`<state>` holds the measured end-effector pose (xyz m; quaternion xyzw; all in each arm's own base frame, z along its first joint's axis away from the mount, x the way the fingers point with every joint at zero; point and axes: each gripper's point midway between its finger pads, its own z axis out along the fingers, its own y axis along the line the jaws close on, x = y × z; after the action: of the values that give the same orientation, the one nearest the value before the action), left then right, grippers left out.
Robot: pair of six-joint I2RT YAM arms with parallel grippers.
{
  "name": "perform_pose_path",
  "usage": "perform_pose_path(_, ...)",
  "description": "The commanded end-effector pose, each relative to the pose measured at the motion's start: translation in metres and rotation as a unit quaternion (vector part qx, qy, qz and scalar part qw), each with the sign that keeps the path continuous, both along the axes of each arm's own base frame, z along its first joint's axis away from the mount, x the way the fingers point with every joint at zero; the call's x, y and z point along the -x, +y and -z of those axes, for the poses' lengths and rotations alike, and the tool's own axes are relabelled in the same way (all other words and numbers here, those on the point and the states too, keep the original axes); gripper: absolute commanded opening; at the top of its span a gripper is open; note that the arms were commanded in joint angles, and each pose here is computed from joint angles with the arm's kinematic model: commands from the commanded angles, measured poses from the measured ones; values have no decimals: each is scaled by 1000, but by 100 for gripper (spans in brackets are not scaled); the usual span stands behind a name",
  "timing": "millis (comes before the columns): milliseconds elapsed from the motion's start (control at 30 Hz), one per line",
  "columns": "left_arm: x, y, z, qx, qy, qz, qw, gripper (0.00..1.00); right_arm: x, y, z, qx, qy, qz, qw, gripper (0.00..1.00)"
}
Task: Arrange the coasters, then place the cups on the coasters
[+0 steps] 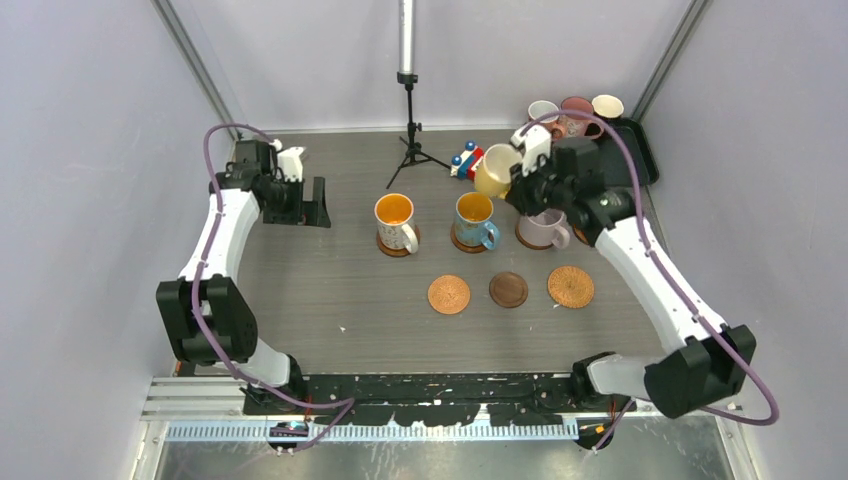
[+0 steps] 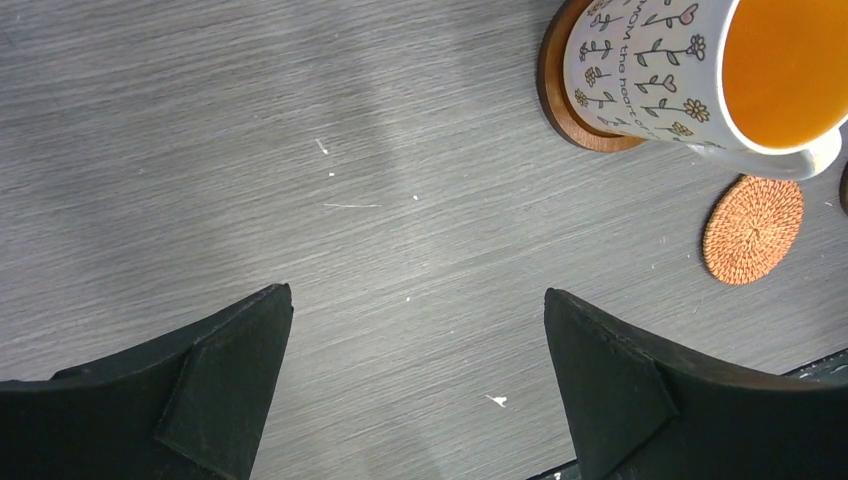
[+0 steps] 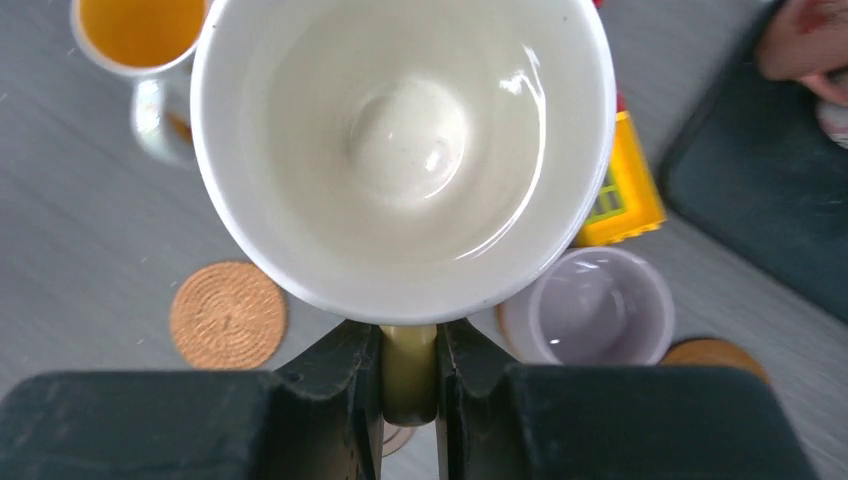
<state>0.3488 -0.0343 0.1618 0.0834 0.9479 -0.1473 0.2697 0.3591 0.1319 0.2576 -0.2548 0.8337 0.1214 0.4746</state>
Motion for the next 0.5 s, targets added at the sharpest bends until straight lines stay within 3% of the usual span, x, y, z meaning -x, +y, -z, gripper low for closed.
perform_pose_path(0, -3, -5, -19, 10, -49, 4, 999, 100, 25, 31, -30, -52, -54, 1, 997, 0)
perform_pose_path(167, 2, -6, -16, 14, -47, 2, 999, 100, 70, 79, -2, -97, -13, -34, 995, 0)
perform_pose_path(467, 10, -5, -14, 5, -53, 7, 999, 100, 131, 131, 64, -18, 10, -56, 998, 0)
